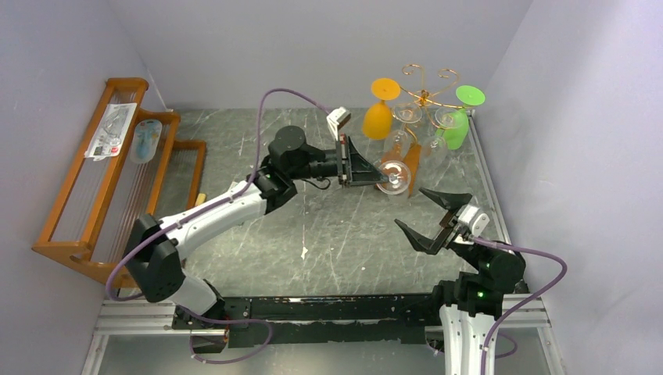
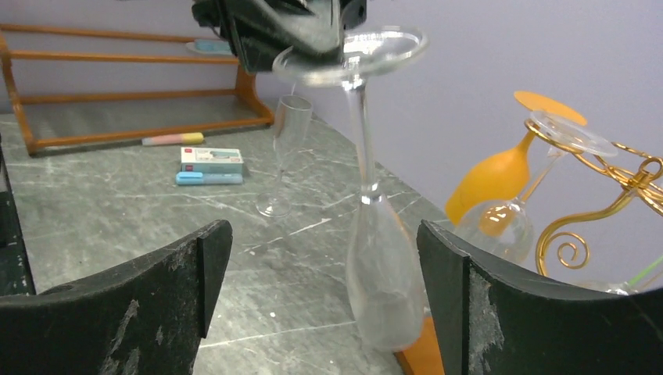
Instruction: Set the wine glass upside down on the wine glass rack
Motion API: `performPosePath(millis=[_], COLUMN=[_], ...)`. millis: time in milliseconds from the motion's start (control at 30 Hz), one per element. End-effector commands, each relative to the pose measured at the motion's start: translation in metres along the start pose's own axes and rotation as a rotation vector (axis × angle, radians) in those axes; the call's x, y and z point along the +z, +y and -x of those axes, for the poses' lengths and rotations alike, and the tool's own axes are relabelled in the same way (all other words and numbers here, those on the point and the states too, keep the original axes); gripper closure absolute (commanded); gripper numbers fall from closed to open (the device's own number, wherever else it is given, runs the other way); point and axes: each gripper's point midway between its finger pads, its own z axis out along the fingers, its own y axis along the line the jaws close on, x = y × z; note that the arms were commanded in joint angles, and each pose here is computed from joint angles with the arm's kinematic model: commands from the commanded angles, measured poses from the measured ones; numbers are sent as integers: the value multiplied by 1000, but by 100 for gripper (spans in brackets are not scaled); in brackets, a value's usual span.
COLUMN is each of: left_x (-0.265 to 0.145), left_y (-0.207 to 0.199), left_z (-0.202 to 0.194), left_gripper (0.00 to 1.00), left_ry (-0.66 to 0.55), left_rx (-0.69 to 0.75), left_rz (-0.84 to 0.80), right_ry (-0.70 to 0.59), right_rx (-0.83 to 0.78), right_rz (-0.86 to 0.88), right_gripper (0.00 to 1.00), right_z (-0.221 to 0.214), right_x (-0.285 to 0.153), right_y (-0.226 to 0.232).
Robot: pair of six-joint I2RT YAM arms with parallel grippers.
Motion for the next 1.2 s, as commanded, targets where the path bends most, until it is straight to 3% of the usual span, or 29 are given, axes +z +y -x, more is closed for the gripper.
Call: performPosePath(millis=[0,300,467,600,733,933,1167], left_x=[-24,-98,-117,-106,-92,-68,-35], left_y=[4,41,42,50,62,95,112], left_z=[16,109,172,208,255,300,306], left_gripper=[95,95,95,95,95,95,95], left_ry=[-45,-294,-386,-387,-438,-482,-501], left_rx=[41,79,120,107,126,108,33], left_rz=[82,314,350,349,368,385,275], right_ry=[-16,-87,-150,-167,-200,-308,-329], right_rx=[-10,49,305,551,641,600,550], right_rz=[37,-153,-320,-457,-533,-611,-681], right_gripper=[8,3,1,5,7,9,11], right_z=[14,48,68,74,85,113,125], right_x=[1,0,1,1,-5,-27,-45], right_y=[8,-18,-45,-66,-71,-63,-55])
